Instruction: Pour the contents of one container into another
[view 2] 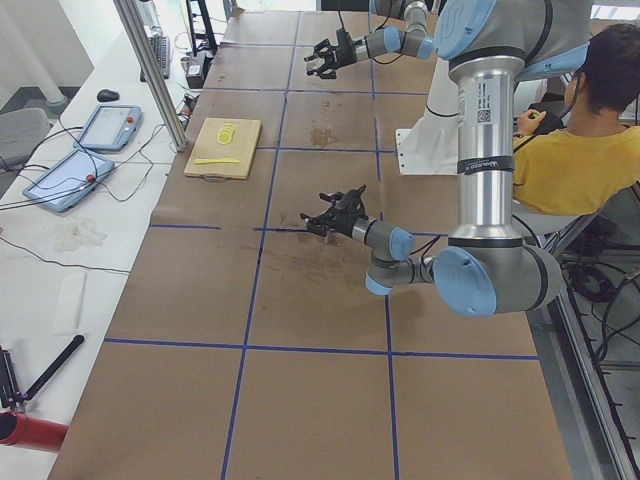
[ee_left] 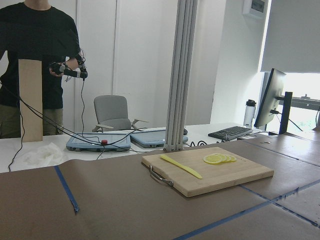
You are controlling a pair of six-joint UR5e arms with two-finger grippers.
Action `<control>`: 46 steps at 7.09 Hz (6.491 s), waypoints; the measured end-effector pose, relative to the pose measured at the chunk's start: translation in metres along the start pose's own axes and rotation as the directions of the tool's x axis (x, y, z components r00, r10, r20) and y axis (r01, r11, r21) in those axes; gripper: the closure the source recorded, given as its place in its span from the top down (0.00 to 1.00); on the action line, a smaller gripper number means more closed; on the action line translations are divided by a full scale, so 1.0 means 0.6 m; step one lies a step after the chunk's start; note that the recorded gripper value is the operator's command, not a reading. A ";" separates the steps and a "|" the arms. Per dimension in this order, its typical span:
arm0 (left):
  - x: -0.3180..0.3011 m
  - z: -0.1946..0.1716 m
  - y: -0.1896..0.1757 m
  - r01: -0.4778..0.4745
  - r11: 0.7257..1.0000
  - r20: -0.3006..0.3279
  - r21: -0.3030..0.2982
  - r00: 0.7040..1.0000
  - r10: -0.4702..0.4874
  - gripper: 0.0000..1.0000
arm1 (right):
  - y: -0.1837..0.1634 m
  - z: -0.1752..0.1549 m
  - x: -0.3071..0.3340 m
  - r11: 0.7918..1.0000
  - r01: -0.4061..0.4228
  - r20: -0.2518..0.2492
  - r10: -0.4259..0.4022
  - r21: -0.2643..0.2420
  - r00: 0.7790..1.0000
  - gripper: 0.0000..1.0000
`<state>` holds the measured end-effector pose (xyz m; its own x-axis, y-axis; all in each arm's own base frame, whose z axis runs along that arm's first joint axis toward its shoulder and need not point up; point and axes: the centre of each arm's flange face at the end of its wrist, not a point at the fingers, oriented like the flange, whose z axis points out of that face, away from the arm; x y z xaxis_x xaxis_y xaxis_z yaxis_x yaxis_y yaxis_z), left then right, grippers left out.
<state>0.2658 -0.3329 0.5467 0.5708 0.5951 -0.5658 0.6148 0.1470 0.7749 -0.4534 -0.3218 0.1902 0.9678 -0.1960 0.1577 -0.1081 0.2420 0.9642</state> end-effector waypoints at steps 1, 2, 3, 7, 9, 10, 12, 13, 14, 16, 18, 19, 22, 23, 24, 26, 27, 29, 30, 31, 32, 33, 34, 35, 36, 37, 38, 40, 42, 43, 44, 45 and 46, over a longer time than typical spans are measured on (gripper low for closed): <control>-0.051 0.010 -0.030 -0.077 0.996 -0.019 -0.049 0.997 0.076 1.00 | 0.000 0.000 0.000 1.000 0.000 0.000 0.000 0.000 1.000 0.00; -0.108 0.024 -0.065 -0.165 0.979 -0.025 -0.122 0.986 0.164 1.00 | 0.000 0.000 0.000 1.000 0.000 0.000 0.000 0.000 1.000 0.00; -0.165 0.045 -0.101 -0.248 0.946 -0.022 -0.208 0.968 0.249 1.00 | 0.001 0.000 0.000 1.000 0.000 0.000 0.000 0.000 1.000 0.00; -0.327 0.065 -0.186 -0.408 0.793 0.063 -0.452 0.873 0.484 1.00 | 0.001 0.001 0.000 1.000 0.000 -0.001 0.000 -0.001 1.000 0.00; -0.407 0.043 -0.219 -0.343 0.768 0.175 -0.541 0.847 0.502 1.00 | 0.002 0.002 0.000 1.000 0.001 -0.002 -0.001 -0.001 1.000 0.00; -0.458 0.056 -0.244 -0.274 0.723 0.233 -0.634 0.824 0.517 1.00 | 0.002 0.002 0.000 1.000 0.002 -0.002 -0.002 -0.001 1.000 0.00; -0.544 0.102 -0.296 -0.063 0.572 0.312 -0.818 0.787 0.532 1.00 | 0.004 0.002 0.000 1.000 0.003 -0.003 -0.003 -0.002 1.000 0.00; -0.571 0.098 -0.305 0.034 0.512 0.337 -0.858 0.790 0.512 1.00 | 0.004 0.003 0.000 1.000 0.003 -0.003 -0.003 -0.002 1.000 0.00; -0.593 0.076 -0.306 0.128 0.467 0.360 -0.875 0.817 0.450 1.00 | 0.004 0.003 0.000 1.000 0.004 -0.003 -0.004 -0.003 1.000 0.00; -0.616 -0.022 -0.252 0.303 0.389 0.399 -0.870 0.896 0.196 1.00 | 0.005 0.003 0.000 1.000 0.004 -0.003 -0.004 -0.003 1.000 0.00; -0.602 -0.086 -0.191 0.464 0.261 0.470 -0.847 0.882 -0.040 1.00 | 0.003 0.002 0.000 1.000 -0.005 0.002 0.005 0.000 1.000 0.00; -0.596 -0.093 -0.185 0.538 0.183 0.529 -0.823 0.843 -0.096 1.00 | 0.003 0.002 0.004 0.999 -0.035 0.012 0.035 0.011 0.999 0.00; -0.547 -0.132 -0.203 0.567 0.148 0.554 -0.811 0.824 -0.119 1.00 | 0.019 0.003 0.027 0.989 -0.139 0.061 0.136 0.047 0.989 0.00; -0.535 -0.139 -0.208 0.557 0.160 0.545 -0.815 0.830 -0.117 1.00 | 0.035 0.004 0.039 0.985 -0.161 0.072 0.157 0.054 0.985 0.00; -0.532 -0.141 -0.209 0.553 0.165 0.540 -0.817 0.833 -0.117 1.00 | 0.068 0.004 0.058 0.982 -0.180 0.083 0.175 0.064 0.981 0.00; -0.531 -0.142 -0.209 0.551 0.167 0.538 -0.818 0.835 -0.117 1.00 | 0.151 0.007 0.103 0.974 -0.212 0.099 0.203 0.083 0.974 0.00; -0.531 -0.141 -0.210 0.550 0.168 0.538 -0.818 0.835 -0.117 1.00 | 0.191 0.012 0.118 0.972 -0.220 0.099 0.212 0.086 0.972 0.00; -0.531 -0.138 -0.212 0.549 0.170 0.537 -0.818 0.836 -0.116 1.00 | 0.266 0.027 0.134 0.953 -0.287 0.094 0.278 0.096 0.956 0.00; -0.531 -0.136 -0.213 0.547 0.171 0.535 -0.819 0.837 -0.115 1.00 | 0.307 0.034 0.141 0.937 -0.335 0.102 0.325 0.099 0.940 0.00; -0.531 -0.133 -0.215 0.546 0.173 0.534 -0.820 0.838 -0.115 1.00 | 0.347 0.036 0.153 0.927 -0.364 0.112 0.354 0.090 0.929 0.00; -0.531 -0.132 -0.216 0.545 0.174 0.533 -0.820 0.839 -0.114 1.00 | 0.379 0.036 0.165 0.919 -0.389 0.125 0.380 0.063 0.917 0.00; -0.531 -0.129 -0.217 0.543 0.175 0.531 -0.821 0.840 -0.114 1.00 | 0.406 0.035 0.176 0.914 -0.406 0.137 0.398 0.030 0.907 0.00; -0.530 -0.128 -0.218 0.540 0.177 0.528 -0.823 0.841 -0.114 1.00 | 0.434 0.036 0.188 0.912 -0.409 0.136 0.405 0.001 0.904 0.00; -0.530 -0.126 -0.219 0.537 0.182 0.525 -0.824 0.844 -0.113 1.00 | 0.470 0.041 0.195 0.900 -0.434 0.127 0.435 -0.033 0.892 0.00; -0.530 -0.125 -0.220 0.532 0.189 0.520 -0.825 0.847 -0.113 1.00 | 0.502 0.048 0.197 0.883 -0.466 0.114 0.470 -0.060 0.875 0.00; -0.530 -0.124 -0.221 0.529 0.193 0.518 -0.826 0.848 -0.112 1.00 | 0.526 0.052 0.197 0.869 -0.488 0.102 0.494 -0.078 0.864 0.00; -0.530 -0.124 -0.221 0.528 0.194 0.516 -0.827 0.849 -0.112 1.00 | 0.542 0.053 0.193 0.854 -0.513 0.095 0.520 -0.093 0.849 0.00; -0.530 -0.124 -0.221 0.528 0.195 0.516 -0.827 0.849 -0.111 1.00 | 0.575 0.051 0.185 0.837 -0.536 0.082 0.546 -0.111 0.834 0.00; -0.530 -0.124 -0.221 0.527 0.195 0.516 -0.827 0.850 -0.111 1.00 | 0.601 0.043 0.175 0.830 -0.546 0.074 0.555 -0.111 0.829 0.00; -0.530 -0.124 -0.221 0.527 0.195 0.516 -0.827 0.850 -0.111 1.00 | 0.608 0.037 0.169 0.830 -0.546 0.075 0.555 -0.109 0.828 0.00; -0.530 -0.124 -0.221 0.527 0.195 0.516 -0.827 0.850 -0.111 1.00 | 0.615 0.034 0.166 0.831 -0.546 0.074 0.555 -0.108 0.829 0.00; -0.530 -0.124 -0.221 0.527 0.195 0.516 -0.827 0.850 -0.111 1.00 | 0.622 0.033 0.165 0.828 -0.552 0.069 0.559 -0.104 0.826 0.00; -0.530 -0.124 -0.221 0.527 0.195 0.515 -0.827 0.850 -0.111 1.00 | 0.627 0.032 0.164 0.823 -0.559 0.065 0.566 -0.099 0.822 0.06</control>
<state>-0.0375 -0.4828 0.6447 0.6971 0.0820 -0.7122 -0.0291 0.9959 0.0862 -0.4031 -0.2684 0.5726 0.7198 -0.0860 0.6888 -0.6071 0.4031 0.6848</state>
